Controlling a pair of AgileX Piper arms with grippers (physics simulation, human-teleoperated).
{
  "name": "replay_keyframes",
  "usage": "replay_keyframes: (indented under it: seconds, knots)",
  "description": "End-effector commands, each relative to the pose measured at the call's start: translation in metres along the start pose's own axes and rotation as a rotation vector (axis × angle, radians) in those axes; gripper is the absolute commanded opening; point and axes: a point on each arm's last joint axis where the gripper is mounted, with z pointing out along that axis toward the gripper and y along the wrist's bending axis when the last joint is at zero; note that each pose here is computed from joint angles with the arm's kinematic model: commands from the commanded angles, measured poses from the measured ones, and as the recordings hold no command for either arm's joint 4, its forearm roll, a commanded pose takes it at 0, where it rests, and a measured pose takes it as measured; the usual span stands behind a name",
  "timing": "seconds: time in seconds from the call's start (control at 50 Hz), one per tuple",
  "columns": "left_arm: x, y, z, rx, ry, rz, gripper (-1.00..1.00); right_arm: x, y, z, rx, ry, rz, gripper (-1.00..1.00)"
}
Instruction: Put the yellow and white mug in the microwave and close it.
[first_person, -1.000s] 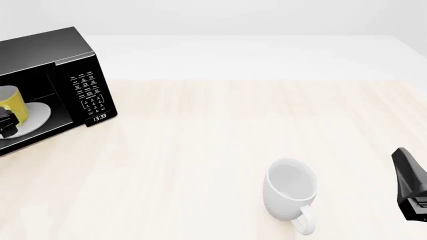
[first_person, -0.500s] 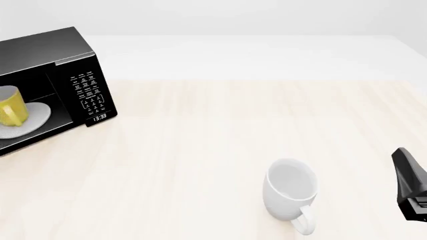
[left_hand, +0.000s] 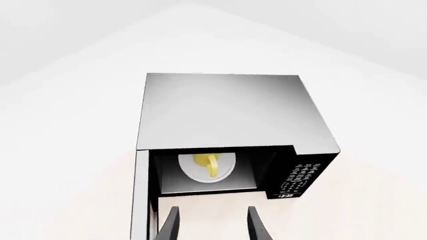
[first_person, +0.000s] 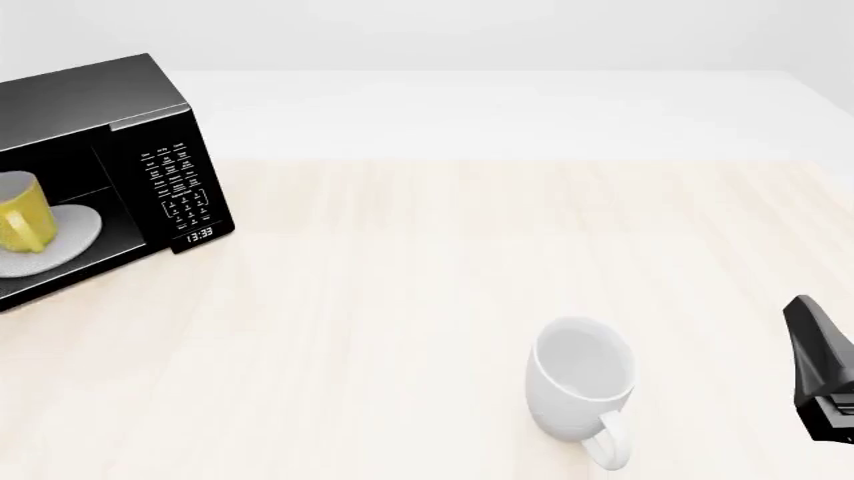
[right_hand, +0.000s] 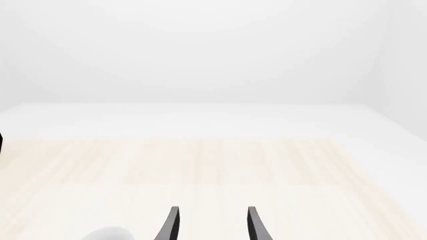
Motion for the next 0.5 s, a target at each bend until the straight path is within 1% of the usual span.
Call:
replay_keyframes:
  seconds: [0.02,0.08,0.12,0.14,0.18,0.2,0.24,0.28,0.32,0.36,0.38,0.4,0.42,0.48,0.5]
  knots:
    - [-0.015,0.01,-0.012,-0.067,-0.031,-0.031,1.0,0.0,0.0,0.0,0.0,0.0,0.0,1.0]
    - [-0.017,0.012,-0.014,-0.083,-0.037,-0.038,1.0,0.0,0.0,0.0,0.0,0.0,0.0,1.0]
    - [-0.02,0.013,-0.018,-0.091,-0.057,-0.056,1.0,0.0,0.0,0.0,0.0,0.0,0.0,1.0]
    - [-0.021,0.013,-0.019,-0.095,-0.057,-0.047,1.0,0.0,0.0,0.0,0.0,0.0,0.0,1.0]
    - [-0.02,0.016,-0.016,-0.111,-0.045,-0.056,1.0,0.0,0.0,0.0,0.0,0.0,0.0,1.0]
    - [-0.019,0.021,-0.012,-0.139,-0.03,-0.064,1.0,0.0,0.0,0.0,0.0,0.0,0.0,1.0]
    - [-0.022,0.021,-0.016,-0.145,-0.04,-0.067,1.0,0.0,0.0,0.0,0.0,0.0,0.0,1.0]
    - [-0.024,0.025,-0.017,-0.168,-0.041,-0.078,1.0,0.0,0.0,0.0,0.0,0.0,0.0,1.0]
    - [-0.027,0.031,-0.019,-0.213,-0.054,-0.082,1.0,0.0,0.0,0.0,0.0,0.0,0.0,1.0]
    - [-0.029,0.035,-0.021,-0.236,-0.064,-0.09,1.0,0.0,0.0,0.0,0.0,0.0,0.0,1.0]
    - [-0.031,0.041,-0.022,-0.273,-0.067,-0.095,1.0,0.0,0.0,0.0,0.0,0.0,0.0,1.0]
    - [-0.031,0.042,-0.021,-0.281,-0.067,-0.1,1.0,0.0,0.0,0.0,0.0,0.0,0.0,1.0]
    - [-0.032,0.048,-0.022,-0.318,-0.071,-0.109,1.0,0.0,0.0,0.0,0.0,0.0,0.0,1.0]
    - [-0.03,0.057,-0.019,-0.363,-0.051,-0.114,1.0,0.0,0.0,0.0,0.0,0.0,0.0,1.0]
    - [-0.031,0.059,-0.02,-0.375,-0.05,-0.1,1.0,0.0,0.0,0.0,0.0,0.0,0.0,1.0]
